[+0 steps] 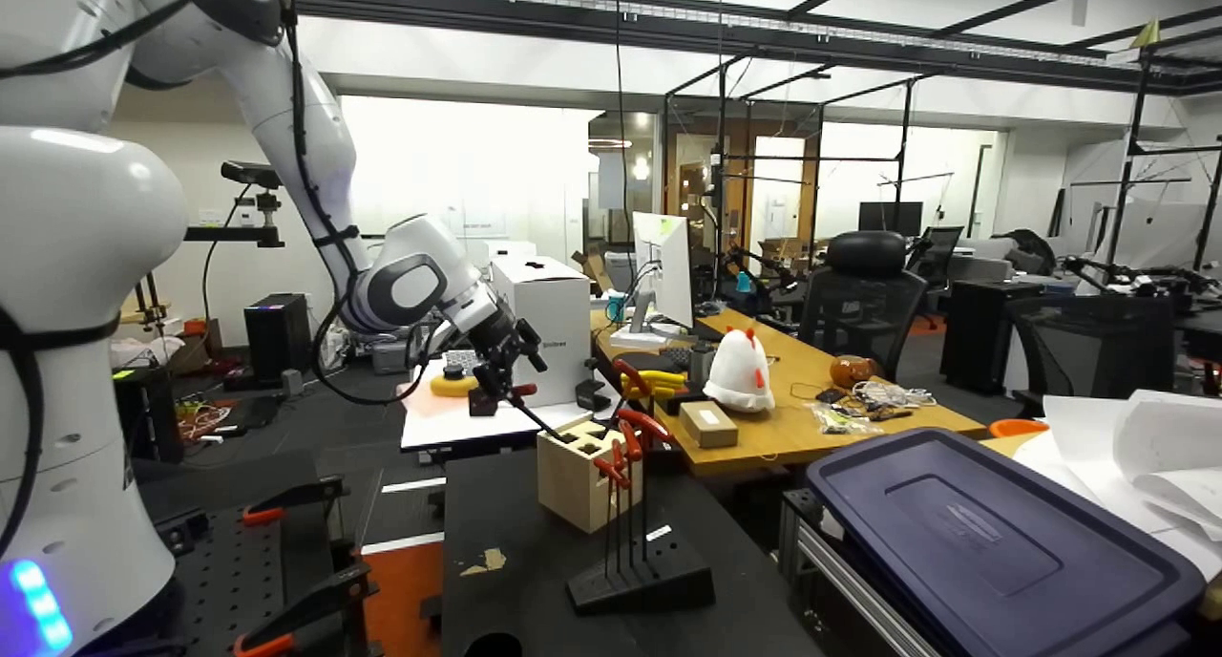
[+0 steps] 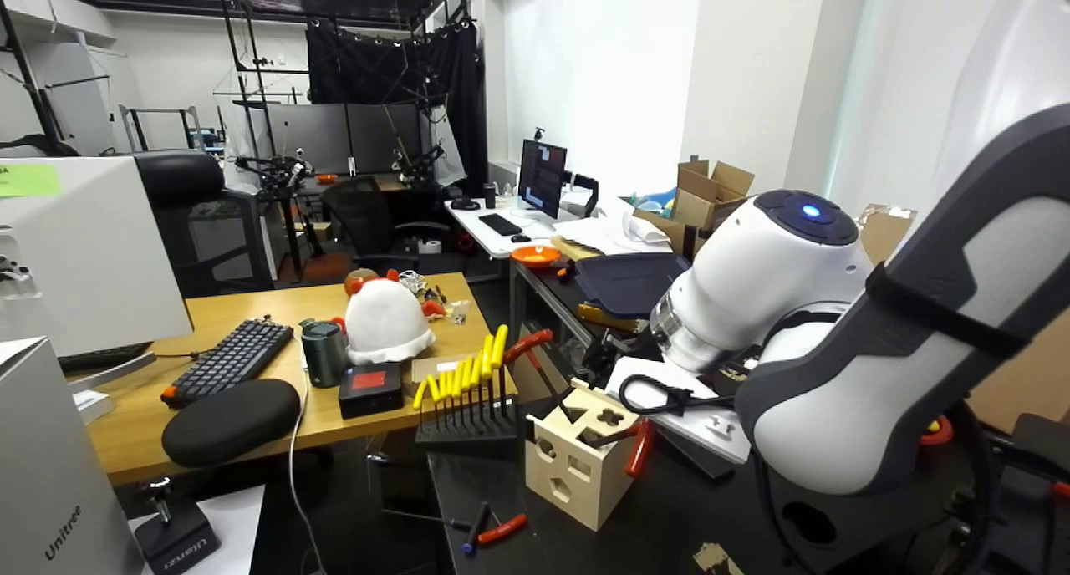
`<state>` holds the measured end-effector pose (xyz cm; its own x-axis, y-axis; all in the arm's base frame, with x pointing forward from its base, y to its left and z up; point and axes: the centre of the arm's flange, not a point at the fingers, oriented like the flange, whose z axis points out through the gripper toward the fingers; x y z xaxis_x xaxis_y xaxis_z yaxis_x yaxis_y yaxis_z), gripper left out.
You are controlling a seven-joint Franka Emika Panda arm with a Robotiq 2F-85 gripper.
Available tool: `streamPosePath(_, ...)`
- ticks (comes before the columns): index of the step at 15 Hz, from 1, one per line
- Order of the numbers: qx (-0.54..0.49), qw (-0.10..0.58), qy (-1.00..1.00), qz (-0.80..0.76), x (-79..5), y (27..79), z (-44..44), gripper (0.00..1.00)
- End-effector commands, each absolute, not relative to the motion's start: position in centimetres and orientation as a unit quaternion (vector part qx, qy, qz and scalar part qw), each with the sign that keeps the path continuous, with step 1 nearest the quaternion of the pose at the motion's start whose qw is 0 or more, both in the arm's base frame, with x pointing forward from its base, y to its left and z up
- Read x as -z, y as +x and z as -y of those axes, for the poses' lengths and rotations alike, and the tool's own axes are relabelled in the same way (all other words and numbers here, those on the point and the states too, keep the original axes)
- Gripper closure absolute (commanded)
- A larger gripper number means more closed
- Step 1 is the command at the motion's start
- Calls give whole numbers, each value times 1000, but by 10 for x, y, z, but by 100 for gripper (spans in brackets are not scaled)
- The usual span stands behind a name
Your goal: Pick up the orange object and put it on the holder.
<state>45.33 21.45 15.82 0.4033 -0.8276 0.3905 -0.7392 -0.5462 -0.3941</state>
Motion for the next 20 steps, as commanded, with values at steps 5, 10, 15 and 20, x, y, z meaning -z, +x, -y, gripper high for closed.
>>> streamPosePath(5,268,63,-828,-489,-181,397,-267,0)
streamPosePath(10,292,51,-815,-498,-181,368,-263,0)
streamPosePath(15,309,48,-819,-481,-170,393,-237,0)
streamPosePath(20,325,62,-806,-490,-176,412,-216,0)
